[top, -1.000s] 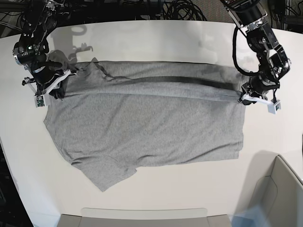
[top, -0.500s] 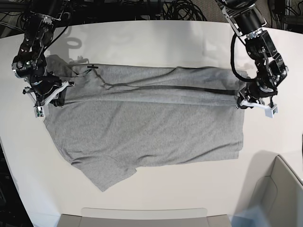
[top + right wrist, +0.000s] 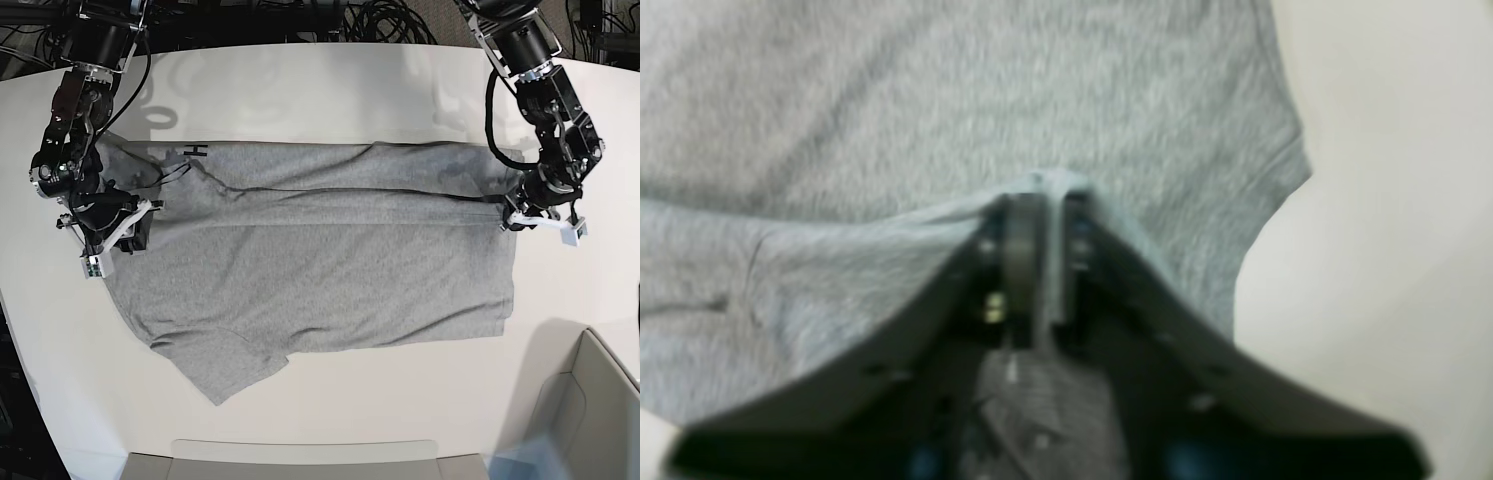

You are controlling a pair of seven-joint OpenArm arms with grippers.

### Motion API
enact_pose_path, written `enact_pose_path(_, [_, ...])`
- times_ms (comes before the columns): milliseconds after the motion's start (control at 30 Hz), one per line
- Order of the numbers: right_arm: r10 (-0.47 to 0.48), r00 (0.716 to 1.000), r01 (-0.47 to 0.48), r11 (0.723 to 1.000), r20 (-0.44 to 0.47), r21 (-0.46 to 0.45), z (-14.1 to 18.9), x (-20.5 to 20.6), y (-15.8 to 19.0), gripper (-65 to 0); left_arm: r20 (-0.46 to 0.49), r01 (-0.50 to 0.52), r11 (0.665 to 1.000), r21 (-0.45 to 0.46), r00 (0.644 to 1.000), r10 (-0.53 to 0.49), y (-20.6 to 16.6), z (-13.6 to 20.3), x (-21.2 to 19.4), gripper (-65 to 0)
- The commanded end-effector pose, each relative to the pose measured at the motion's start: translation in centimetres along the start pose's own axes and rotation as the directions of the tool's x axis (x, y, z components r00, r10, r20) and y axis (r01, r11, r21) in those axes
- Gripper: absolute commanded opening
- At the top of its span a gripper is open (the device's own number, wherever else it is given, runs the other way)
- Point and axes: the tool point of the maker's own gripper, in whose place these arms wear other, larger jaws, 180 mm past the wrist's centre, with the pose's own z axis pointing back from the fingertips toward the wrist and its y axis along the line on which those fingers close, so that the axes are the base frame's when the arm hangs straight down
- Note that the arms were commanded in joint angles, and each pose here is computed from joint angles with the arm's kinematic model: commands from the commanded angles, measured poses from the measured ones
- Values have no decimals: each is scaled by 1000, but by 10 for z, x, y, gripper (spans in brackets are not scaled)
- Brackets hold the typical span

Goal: Fold the T-shirt properly
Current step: 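Lower the held edge onto the shirt, folding a strip over, then reposition both grippers along the folded edge and regrasp the fabric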

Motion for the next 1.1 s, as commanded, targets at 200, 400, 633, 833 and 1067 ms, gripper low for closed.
enact_pose_path(200, [13, 996, -11, 1000, 89, -18, 8, 31, -9, -433, 65, 9, 1000, -25, 998, -7, -8, 6, 22, -578])
enact_pose_path(400, [0, 988, 12, 997, 153, -74, 28, 45, -25, -434, 151, 61, 997, -45, 987, -54, -24, 25, 45, -577])
enact_pose_path(633, [15, 984, 11, 990, 178, -143, 55, 50, -40, -434, 158, 68, 997, -43, 986, -60, -25, 28, 46, -577])
enact_pose_path(833, [-26, 990, 46, 989, 136, -141, 80, 23, -42, -434, 167, 123, 992, -16, 979, -119, -17, 49, 31, -577])
enact_pose_path(1067, [-105, 993, 115, 975, 59, -192, 112, -28, -60, -434, 175, 172, 985, 3, 970, -170, -14, 68, 20, -577])
